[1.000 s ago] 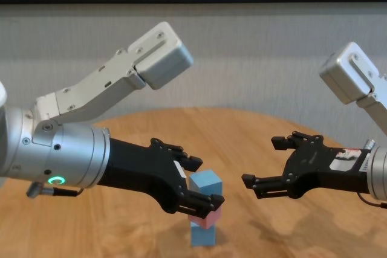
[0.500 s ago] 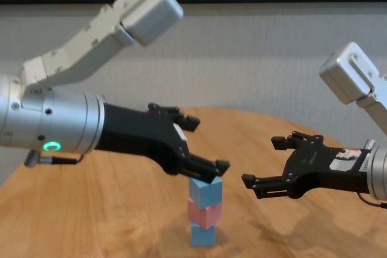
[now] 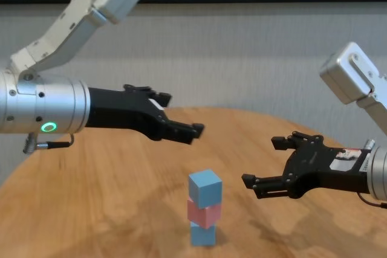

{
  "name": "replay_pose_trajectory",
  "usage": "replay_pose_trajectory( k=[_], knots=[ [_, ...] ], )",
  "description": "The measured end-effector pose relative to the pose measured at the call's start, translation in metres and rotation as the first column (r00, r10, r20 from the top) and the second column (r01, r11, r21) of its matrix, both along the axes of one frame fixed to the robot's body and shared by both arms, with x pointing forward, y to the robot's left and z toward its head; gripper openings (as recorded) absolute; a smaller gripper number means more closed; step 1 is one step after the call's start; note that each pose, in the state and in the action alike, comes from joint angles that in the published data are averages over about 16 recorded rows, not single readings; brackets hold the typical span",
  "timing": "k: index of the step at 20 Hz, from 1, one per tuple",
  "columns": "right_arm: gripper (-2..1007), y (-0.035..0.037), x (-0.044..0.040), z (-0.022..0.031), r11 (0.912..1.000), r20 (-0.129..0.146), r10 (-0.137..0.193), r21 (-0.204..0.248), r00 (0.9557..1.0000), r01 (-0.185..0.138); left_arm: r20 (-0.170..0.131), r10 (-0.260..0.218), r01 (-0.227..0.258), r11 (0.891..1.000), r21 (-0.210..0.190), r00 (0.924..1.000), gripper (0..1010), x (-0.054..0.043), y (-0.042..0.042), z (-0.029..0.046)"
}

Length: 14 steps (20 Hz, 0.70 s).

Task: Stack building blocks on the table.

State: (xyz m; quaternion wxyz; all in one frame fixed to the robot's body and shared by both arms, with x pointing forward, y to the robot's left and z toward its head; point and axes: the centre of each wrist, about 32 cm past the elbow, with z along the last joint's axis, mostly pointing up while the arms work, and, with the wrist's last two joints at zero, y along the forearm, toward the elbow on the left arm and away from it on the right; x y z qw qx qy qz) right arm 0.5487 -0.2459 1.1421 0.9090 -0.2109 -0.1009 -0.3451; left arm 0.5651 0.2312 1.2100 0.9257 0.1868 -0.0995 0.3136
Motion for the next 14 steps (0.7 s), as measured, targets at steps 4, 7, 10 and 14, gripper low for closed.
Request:
replay_pose_trajectory(
  k=[4, 7, 10, 14],
  knots=[
    [1001, 0.0, 0.0, 0.0, 1.0, 0.0, 0.0, 0.0, 1.0, 0.0, -0.007, 0.045, -0.045, 0.999, -0.029, 0.999, 1003, 0.0106, 0.0053, -0.0055],
    [1001, 0.0, 0.0, 0.0, 1.0, 0.0, 0.0, 0.0, 1.0, 0.0, -0.011, 0.065, -0.066, 0.997, -0.04, 0.9978, 1003, 0.0162, 0.0077, -0.0086],
    [1001, 0.0, 0.0, 0.0, 1.0, 0.0, 0.0, 0.0, 1.0, 0.0, -0.012, 0.072, -0.073, 0.996, -0.043, 0.9973, 1003, 0.0186, 0.0087, -0.0095],
    [1001, 0.0, 0.0, 0.0, 1.0, 0.0, 0.0, 0.0, 1.0, 0.0, -0.012, 0.071, -0.071, 0.997, -0.042, 0.9974, 1003, 0.0184, 0.0085, -0.0093]
  ],
)
